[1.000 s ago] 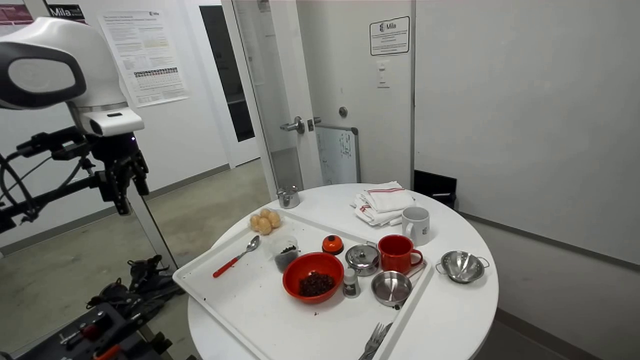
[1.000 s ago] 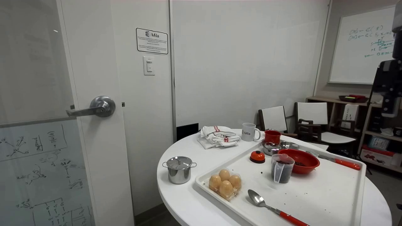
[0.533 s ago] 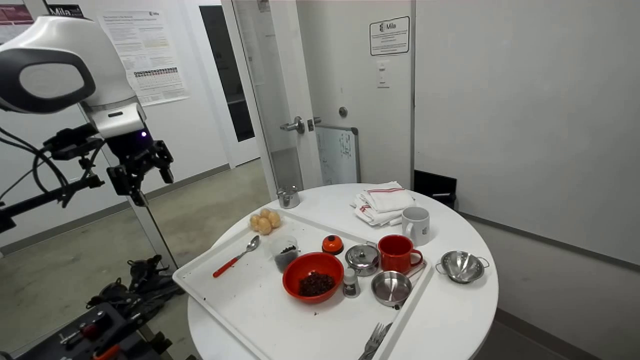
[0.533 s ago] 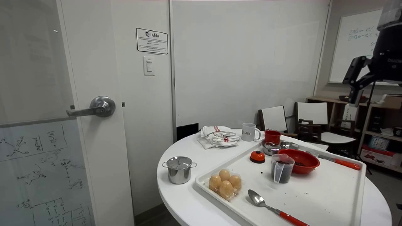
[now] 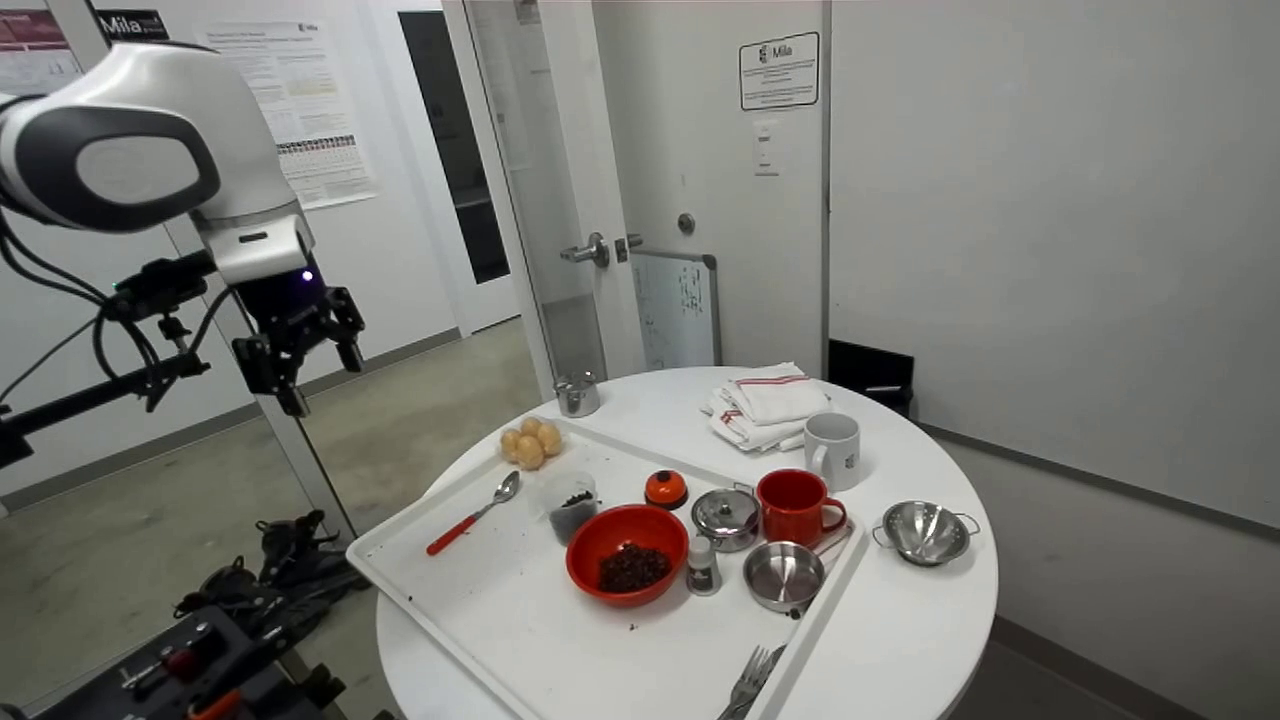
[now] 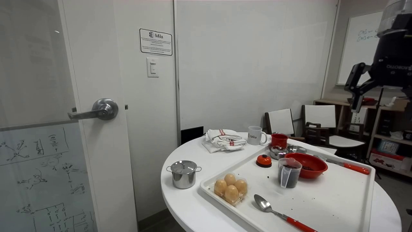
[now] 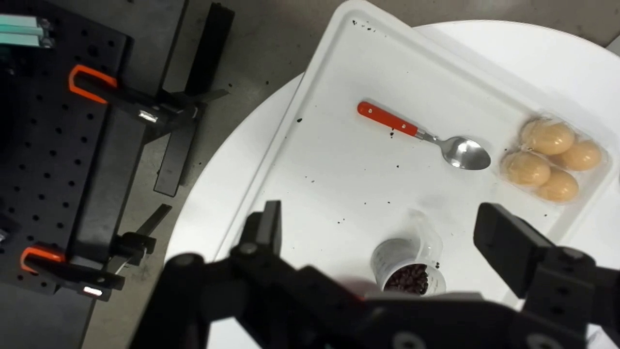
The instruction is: Pour some of the contents in the jug into the red bowl
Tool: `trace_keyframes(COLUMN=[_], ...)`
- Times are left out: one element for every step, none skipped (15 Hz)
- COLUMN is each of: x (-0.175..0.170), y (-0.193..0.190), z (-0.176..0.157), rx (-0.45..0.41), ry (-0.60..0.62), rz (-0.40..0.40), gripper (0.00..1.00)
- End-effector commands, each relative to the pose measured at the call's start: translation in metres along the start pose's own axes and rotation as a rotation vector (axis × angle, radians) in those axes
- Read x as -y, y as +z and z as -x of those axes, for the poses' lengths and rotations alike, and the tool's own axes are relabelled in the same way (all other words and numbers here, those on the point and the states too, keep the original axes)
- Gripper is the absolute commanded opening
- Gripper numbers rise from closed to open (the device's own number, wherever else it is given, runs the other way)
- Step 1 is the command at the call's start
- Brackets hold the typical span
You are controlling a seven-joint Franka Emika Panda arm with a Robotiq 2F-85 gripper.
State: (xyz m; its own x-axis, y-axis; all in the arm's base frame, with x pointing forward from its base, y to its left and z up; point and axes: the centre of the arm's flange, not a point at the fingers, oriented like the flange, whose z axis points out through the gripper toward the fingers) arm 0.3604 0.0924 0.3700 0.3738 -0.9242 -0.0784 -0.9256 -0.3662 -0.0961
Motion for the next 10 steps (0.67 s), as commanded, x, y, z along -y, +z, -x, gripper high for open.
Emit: trace_keyframes(x=[0.047, 0.054, 0.06, 0.066, 0.07, 0.073, 0.076, 0.078, 0.08, 0.081], y=[0.032, 0.041, 0.049, 0.057, 0.063, 0.07, 0.079, 0.09, 0.099, 0.11], z=[-0.043, -0.053, -0.063, -0.071, -0.075, -0.079, -0.078, -0.078, -0.077, -0.075], rx=[0.047, 0.034, 0.034, 0.025, 0.016, 0.015, 0.014, 0.006, 0.002, -0.004], ry=[0.033, 0.049, 0.069, 0.097, 0.127, 0.149, 0.162, 0.168, 0.174, 0.178], rz=[0.048, 0.04, 0.033, 0.021, 0.003, -0.015, -0.026, -0.026, -0.023, -0.016], gripper=[1.0, 1.0, 1.0, 1.0, 1.0, 1.0, 1.0, 1.0, 1.0, 1.0])
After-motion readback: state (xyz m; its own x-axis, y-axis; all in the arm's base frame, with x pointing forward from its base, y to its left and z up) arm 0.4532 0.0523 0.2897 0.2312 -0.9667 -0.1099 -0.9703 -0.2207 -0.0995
